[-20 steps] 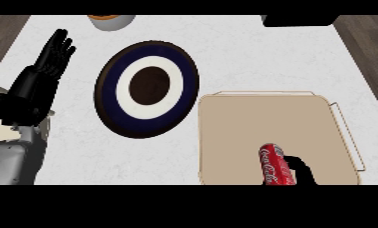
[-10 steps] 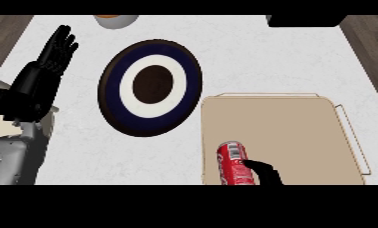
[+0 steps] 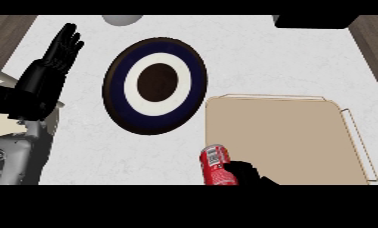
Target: Pick the can from the tray and place it in the plate
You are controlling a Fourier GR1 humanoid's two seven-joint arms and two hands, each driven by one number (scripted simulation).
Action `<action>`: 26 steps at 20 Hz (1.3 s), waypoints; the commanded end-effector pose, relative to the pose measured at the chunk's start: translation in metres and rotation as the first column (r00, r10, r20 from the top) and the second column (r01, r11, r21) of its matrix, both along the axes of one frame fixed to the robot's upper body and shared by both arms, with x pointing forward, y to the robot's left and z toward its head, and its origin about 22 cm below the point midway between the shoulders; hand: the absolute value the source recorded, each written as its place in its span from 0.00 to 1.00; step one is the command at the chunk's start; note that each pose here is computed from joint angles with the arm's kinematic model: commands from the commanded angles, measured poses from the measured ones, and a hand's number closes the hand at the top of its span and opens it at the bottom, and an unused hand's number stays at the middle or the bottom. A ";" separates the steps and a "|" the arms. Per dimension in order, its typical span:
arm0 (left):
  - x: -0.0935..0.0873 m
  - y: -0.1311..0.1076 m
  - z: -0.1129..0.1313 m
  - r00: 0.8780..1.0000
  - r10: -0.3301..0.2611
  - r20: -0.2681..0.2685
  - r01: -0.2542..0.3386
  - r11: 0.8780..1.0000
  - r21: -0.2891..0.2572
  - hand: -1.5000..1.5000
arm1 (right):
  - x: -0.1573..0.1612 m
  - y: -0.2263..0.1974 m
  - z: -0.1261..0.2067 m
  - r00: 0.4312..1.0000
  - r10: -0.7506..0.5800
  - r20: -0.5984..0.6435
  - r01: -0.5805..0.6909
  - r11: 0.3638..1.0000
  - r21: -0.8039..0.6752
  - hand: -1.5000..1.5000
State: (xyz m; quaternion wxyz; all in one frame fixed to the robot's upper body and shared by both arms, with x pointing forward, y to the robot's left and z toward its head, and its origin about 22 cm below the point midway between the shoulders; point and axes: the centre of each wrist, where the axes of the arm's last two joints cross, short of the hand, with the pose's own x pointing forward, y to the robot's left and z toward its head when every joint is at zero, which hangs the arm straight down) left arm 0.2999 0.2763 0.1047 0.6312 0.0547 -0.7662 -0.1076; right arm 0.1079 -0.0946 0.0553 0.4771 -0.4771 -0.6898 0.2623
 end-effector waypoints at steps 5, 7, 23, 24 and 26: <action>0.002 -0.001 0.011 0.999 -0.036 0.007 0.036 0.999 -0.004 0.50 | 0.028 0.043 0.041 1.000 0.010 -0.029 -0.001 0.954 0.300 1.00; 0.003 0.000 0.008 0.999 -0.040 0.020 0.040 0.999 0.010 0.50 | 0.034 0.043 0.040 0.999 -0.007 -0.038 0.018 0.950 0.310 1.00; 0.010 -0.026 0.010 0.995 -0.095 0.029 0.095 0.995 0.008 0.50 | 0.100 0.041 0.026 0.979 -0.108 -0.176 0.161 0.932 0.324 1.00; 0.009 -0.021 0.009 0.994 -0.100 0.033 0.101 0.995 -0.022 0.50 | 0.112 0.041 0.029 0.976 -0.118 -0.181 0.176 0.923 0.343 0.00; 0.013 -0.032 0.016 0.994 -0.101 0.042 0.101 0.995 0.004 0.50 | 0.130 0.048 0.028 0.973 -0.109 -0.204 0.177 0.920 0.349 0.00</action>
